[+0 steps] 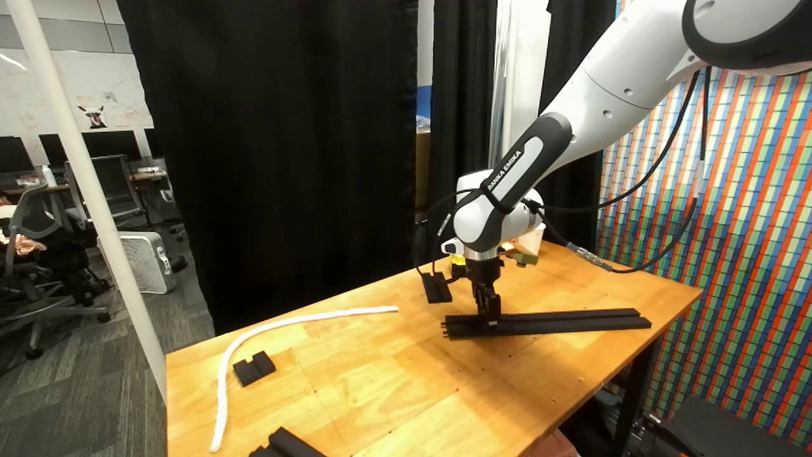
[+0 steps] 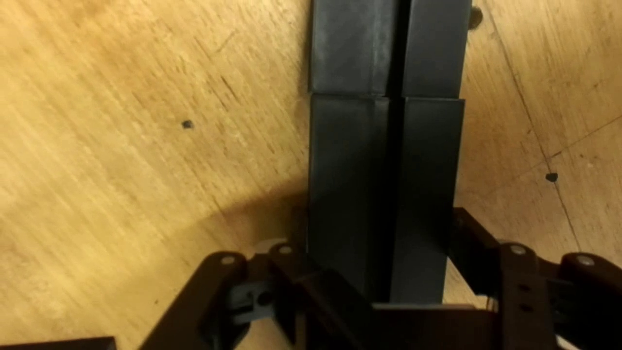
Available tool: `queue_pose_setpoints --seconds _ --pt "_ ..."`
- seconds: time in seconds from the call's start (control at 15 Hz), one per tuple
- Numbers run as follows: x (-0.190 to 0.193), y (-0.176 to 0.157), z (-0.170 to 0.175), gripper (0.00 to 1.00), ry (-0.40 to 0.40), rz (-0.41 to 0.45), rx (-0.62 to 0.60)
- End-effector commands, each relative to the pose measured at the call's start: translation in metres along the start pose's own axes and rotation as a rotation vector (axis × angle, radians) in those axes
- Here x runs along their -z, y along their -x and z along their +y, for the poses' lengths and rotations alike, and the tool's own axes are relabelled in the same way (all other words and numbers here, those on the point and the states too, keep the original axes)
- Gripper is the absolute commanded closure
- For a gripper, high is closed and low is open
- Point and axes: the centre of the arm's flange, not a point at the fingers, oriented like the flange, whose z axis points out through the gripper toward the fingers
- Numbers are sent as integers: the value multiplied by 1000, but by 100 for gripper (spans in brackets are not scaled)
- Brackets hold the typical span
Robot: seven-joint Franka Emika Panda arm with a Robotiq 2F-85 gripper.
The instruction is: Pick up the black objects and put them in a straight line.
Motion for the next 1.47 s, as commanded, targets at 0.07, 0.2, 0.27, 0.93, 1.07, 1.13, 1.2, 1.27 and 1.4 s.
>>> queue_pose_setpoints --seconds 0.07,0.2,0.27,0.93,1.07,1.13,1.2,1.27,1.4 --pt "2 -6 10 54 -20 0 52" --pt "0 -8 11 54 -24 -4 68" --pt "-1 -9 11 54 -29 -5 71" --pt "-1 -6 13 54 -35 9 37" --pt "-1 -5 12 54 -27 13 9" --pt "-1 -5 12 54 -25 14 4" --pt "-2 -4 12 54 -21 16 -9" --pt "-2 -4 12 54 -20 19 -19" --pt "-1 -1 12 54 -15 20 -38"
